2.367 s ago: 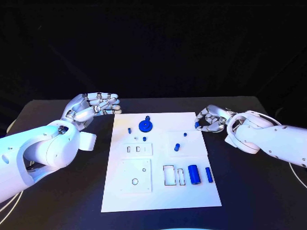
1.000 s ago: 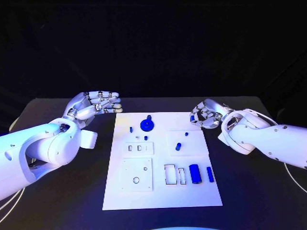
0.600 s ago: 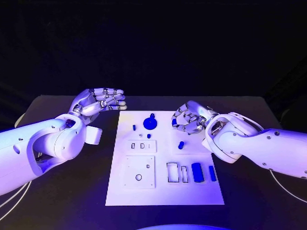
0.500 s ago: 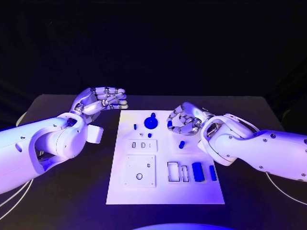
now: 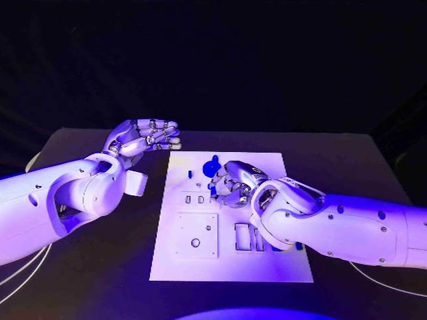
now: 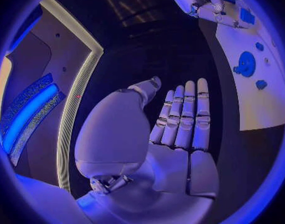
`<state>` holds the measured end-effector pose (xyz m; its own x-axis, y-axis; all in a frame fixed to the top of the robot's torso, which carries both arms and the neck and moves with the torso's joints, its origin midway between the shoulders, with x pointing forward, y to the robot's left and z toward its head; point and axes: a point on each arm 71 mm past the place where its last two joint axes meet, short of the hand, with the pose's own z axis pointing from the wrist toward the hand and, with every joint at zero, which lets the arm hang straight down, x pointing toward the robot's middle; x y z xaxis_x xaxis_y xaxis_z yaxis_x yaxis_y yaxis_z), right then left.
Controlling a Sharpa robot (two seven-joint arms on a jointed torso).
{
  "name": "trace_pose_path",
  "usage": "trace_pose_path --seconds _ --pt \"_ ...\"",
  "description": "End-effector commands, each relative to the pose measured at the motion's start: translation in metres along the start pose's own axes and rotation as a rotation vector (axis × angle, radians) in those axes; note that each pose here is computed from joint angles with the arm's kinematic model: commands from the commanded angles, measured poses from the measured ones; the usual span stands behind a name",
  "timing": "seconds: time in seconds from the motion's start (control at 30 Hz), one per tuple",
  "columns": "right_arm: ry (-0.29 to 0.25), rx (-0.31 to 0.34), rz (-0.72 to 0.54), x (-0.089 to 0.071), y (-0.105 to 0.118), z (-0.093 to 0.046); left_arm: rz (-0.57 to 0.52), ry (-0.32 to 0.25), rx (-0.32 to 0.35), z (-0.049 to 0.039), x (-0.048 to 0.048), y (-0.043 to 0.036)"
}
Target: Assemble the parts on the task board
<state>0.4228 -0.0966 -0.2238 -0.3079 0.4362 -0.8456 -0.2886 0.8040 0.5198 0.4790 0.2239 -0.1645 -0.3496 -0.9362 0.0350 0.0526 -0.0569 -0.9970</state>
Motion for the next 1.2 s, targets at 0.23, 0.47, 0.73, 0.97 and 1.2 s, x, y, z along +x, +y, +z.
trace_pose_path --seconds 0.23,0.47,0.73,0.97,1.2 --pt "-0.006 0.014 -0.078 0.012 0.004 0.007 -0.005 0.015 0.0 0.0008 0.0026 -0.0003" --pt "-0.007 0.001 -0.112 0.018 0.007 0.009 -0.005 0.015 -0.001 0.0008 0.0025 -0.0002" --pt "0.017 0.002 -0.135 0.024 0.008 0.011 -0.006 0.017 -0.003 0.0008 0.0026 -0.0001" --pt "0.034 0.011 -0.149 0.027 0.007 0.013 -0.005 0.018 -0.004 0.0006 0.0027 -0.0001" --pt "0.033 0.018 -0.162 0.028 0.006 0.015 -0.004 0.018 -0.003 0.0004 0.0024 -0.0002"
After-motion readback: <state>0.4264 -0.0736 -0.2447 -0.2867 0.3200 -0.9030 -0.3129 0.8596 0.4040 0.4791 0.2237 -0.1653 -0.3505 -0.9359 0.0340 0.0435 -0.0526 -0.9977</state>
